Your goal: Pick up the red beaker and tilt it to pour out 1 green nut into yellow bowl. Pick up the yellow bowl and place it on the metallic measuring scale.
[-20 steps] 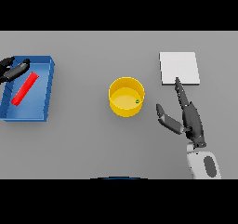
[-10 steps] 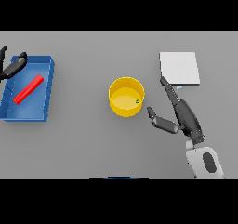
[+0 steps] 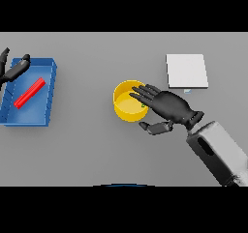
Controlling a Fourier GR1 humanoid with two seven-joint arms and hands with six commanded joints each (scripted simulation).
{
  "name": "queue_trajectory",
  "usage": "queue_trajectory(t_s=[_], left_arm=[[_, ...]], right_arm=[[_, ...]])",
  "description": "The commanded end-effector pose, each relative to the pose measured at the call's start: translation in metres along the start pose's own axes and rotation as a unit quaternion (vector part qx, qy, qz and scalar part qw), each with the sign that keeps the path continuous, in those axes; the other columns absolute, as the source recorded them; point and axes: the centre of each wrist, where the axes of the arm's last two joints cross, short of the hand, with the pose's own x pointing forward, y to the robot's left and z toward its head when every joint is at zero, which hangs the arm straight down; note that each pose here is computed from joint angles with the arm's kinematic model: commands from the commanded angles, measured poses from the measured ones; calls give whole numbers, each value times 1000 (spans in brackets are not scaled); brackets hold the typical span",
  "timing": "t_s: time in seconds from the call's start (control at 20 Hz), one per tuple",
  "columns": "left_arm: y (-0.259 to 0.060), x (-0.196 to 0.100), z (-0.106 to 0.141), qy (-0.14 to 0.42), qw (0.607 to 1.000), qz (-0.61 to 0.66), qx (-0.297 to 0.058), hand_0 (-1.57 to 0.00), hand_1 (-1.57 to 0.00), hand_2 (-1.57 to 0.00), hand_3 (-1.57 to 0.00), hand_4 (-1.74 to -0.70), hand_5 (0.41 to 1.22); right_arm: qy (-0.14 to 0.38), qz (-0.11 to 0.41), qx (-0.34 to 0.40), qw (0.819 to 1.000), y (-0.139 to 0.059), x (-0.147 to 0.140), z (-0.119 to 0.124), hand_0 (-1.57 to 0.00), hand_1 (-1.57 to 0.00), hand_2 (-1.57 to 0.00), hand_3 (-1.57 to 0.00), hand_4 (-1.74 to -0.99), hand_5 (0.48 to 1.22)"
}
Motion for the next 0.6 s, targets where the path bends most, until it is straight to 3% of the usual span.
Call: queue_trajectory(t_s=[0.0,0.2,0.55], left_arm=[[3,1,0,-2,1000,4,1,-1,-1,-1,0,-713,680],[-3,1,0,-2,1000,9,-7,0,0,0,0,-720,687],[3,-2,3,-6,1000,17,-5,1,1,1,1,-724,687]], right_arm=[[-10,16,18,1000,-2,1,-6,1,1,1,1,-1216,706],[-33,70,85,993,-6,-2,-27,1,1,1,1,-1215,704],[-20,125,166,978,0,0,-60,1,1,1,1,-1239,705]])
